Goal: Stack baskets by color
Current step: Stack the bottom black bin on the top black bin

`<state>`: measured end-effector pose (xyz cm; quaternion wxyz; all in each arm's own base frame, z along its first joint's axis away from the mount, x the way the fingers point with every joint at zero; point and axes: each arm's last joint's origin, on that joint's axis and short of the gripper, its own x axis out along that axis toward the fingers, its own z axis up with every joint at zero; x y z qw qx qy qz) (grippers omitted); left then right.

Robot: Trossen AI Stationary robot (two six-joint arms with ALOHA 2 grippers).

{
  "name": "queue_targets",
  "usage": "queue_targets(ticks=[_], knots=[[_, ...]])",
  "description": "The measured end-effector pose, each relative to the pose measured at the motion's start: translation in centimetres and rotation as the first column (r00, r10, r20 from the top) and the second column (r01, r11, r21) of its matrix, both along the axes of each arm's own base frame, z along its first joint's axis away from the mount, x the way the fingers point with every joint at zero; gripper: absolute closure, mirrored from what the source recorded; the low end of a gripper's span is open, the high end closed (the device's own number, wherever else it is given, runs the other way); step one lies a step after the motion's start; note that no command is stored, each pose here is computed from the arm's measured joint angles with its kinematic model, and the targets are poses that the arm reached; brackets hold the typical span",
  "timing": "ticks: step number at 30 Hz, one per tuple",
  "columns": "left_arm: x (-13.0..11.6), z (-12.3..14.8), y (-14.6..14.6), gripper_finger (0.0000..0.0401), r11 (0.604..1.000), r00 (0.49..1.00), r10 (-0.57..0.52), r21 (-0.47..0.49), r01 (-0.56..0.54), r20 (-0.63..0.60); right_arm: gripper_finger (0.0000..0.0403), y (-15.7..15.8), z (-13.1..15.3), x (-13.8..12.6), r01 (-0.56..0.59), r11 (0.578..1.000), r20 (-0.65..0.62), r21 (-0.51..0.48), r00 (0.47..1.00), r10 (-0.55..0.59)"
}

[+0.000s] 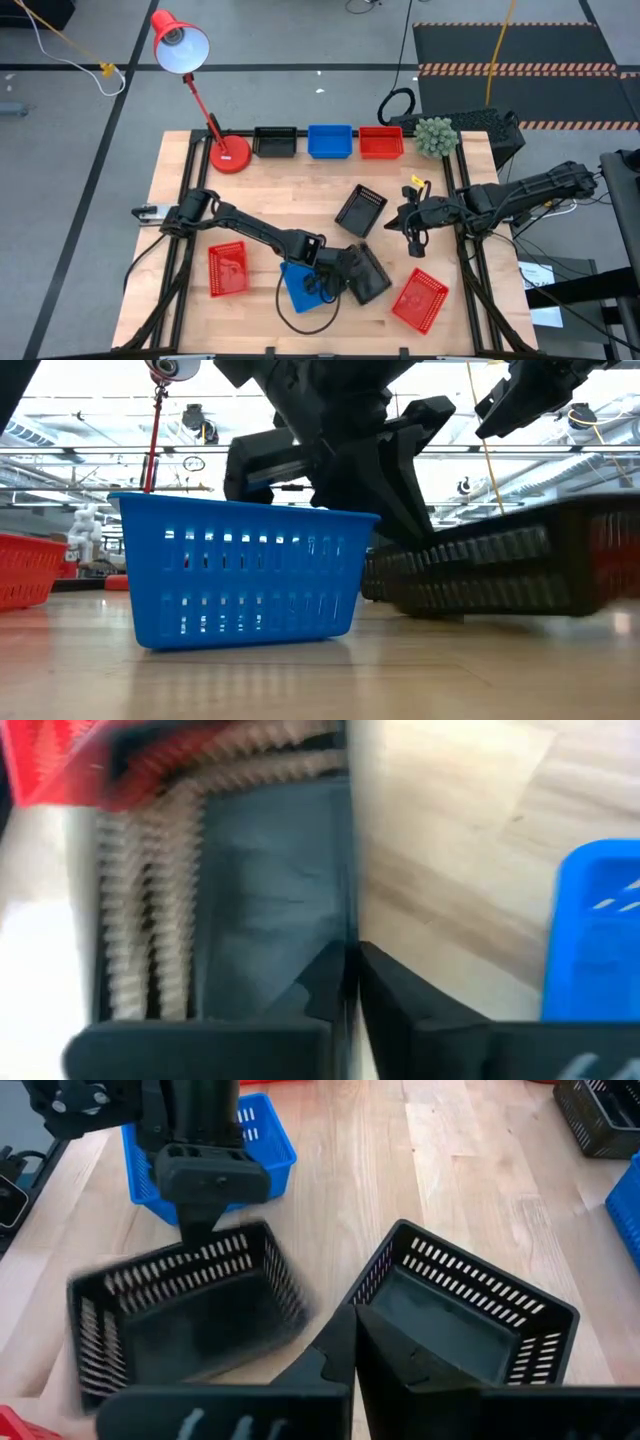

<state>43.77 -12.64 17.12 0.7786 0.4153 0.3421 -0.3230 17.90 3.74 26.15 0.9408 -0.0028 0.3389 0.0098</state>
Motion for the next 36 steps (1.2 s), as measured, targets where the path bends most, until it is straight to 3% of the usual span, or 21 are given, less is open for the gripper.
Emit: queue_targets(ticks=[3,8,18,31,36], knots=[[0.0,0.0,0.0,0.0392,0.999,1.000,-0.023,-0.030,0.023,-0.003,0.0403,0.0,0.0,0.0,0.000,1.000,0.000,0.000,1.000,0.000],[0.0,0.1,-0.2,0.0380,0.999,1.000,-0.027,-0.041,0.026,-0.005,0.0403,0.0,0.0,0.0,-0.002,1.000,0.000,-0.002,1.000,0.002],[-0.5,1.9,-0.3,0.0396,0.995,0.998,0.059,-0.084,-0.057,0.012,0.0403,0.0,0.0,0.0,-0.002,1.000,0.001,-0.001,1.000,0.002],[-3.2,7.4,0.8,0.0399,0.962,0.961,0.272,-0.030,-0.271,0.040,0.0403,0.0,-1.0,-0.1,-0.006,1.000,-0.021,-0.012,1.000,0.006],[-4.1,7.9,1.3,0.0399,0.937,0.937,0.348,0.018,-0.348,0.009,0.0403,0.0,-1.1,-0.1,-0.006,1.000,-0.015,-0.011,1.000,0.006]])
